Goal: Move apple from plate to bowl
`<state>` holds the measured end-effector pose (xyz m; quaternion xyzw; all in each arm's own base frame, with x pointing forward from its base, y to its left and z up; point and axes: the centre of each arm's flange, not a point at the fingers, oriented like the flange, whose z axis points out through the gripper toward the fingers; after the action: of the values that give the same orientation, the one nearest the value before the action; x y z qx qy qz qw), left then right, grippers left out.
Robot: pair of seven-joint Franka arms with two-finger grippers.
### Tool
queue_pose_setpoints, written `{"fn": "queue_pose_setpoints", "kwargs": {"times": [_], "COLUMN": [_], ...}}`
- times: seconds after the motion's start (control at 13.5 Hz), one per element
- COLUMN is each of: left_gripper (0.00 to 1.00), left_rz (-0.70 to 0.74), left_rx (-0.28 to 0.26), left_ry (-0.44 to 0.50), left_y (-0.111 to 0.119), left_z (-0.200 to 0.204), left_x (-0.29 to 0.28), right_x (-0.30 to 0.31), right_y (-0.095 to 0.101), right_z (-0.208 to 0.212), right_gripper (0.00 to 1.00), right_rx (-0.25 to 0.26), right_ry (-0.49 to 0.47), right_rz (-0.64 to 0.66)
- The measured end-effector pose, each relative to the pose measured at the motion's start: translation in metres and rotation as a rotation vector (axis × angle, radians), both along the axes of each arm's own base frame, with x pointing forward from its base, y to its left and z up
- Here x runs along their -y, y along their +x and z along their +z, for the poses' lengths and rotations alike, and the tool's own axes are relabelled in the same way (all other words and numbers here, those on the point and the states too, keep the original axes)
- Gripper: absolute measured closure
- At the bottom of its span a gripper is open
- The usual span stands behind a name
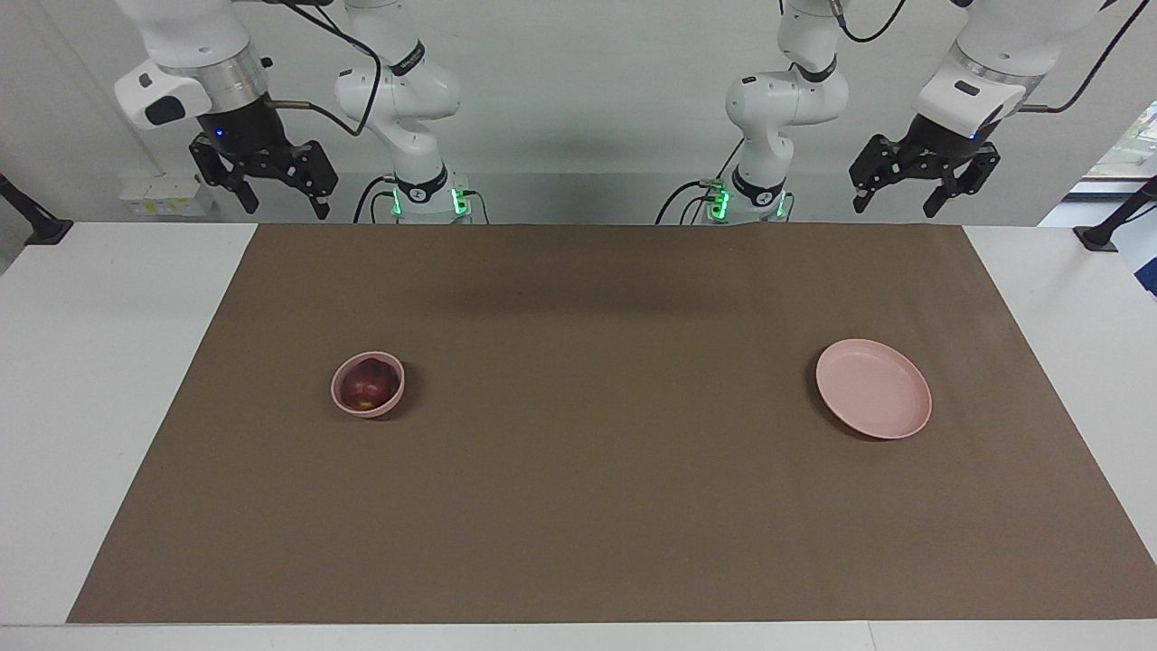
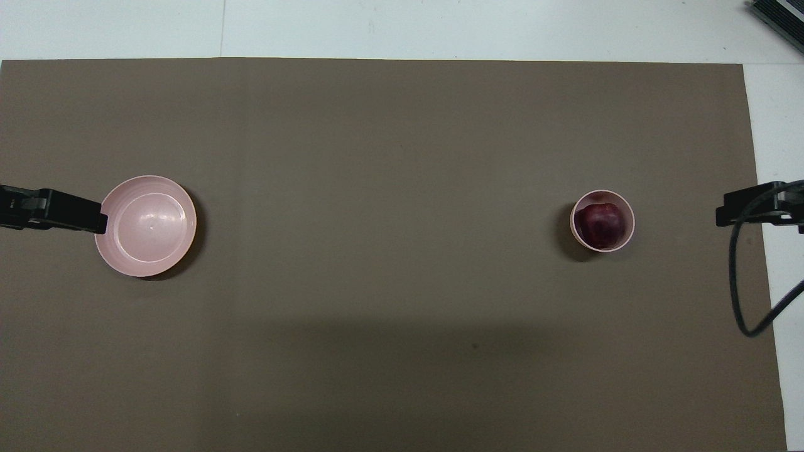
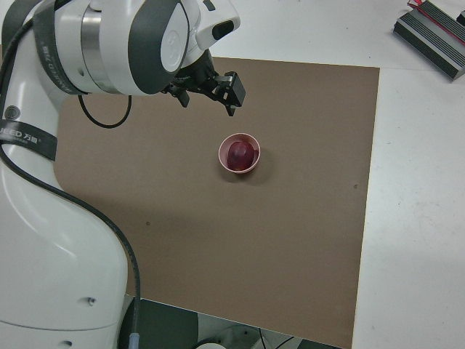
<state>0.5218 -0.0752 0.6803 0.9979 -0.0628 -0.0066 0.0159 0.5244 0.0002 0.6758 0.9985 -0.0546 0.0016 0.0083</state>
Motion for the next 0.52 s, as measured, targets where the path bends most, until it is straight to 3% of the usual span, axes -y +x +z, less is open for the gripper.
{"fn": "queue_pose_setpoints", "kwargs": {"times": [0.22, 0.52], "left_gripper": [0.0, 0.0], "left_rz": [0.0, 0.002], "left_rx": [0.006, 0.006], "left_ry": [0.0, 0.0], "left_y": [-0.002, -0.002], "left_z": [0.003, 0.004], "left_x": [0.0, -0.001], "right_x": [-0.005, 0.002], "right_y": [-0.011, -0.013], "right_z": [-0.015, -0.017], "right_gripper": [0.0, 0.0], "right_rx": [-0.003, 0.014], "right_ry": [0.001, 0.002], "right_rz": [0.01, -0.003]}}
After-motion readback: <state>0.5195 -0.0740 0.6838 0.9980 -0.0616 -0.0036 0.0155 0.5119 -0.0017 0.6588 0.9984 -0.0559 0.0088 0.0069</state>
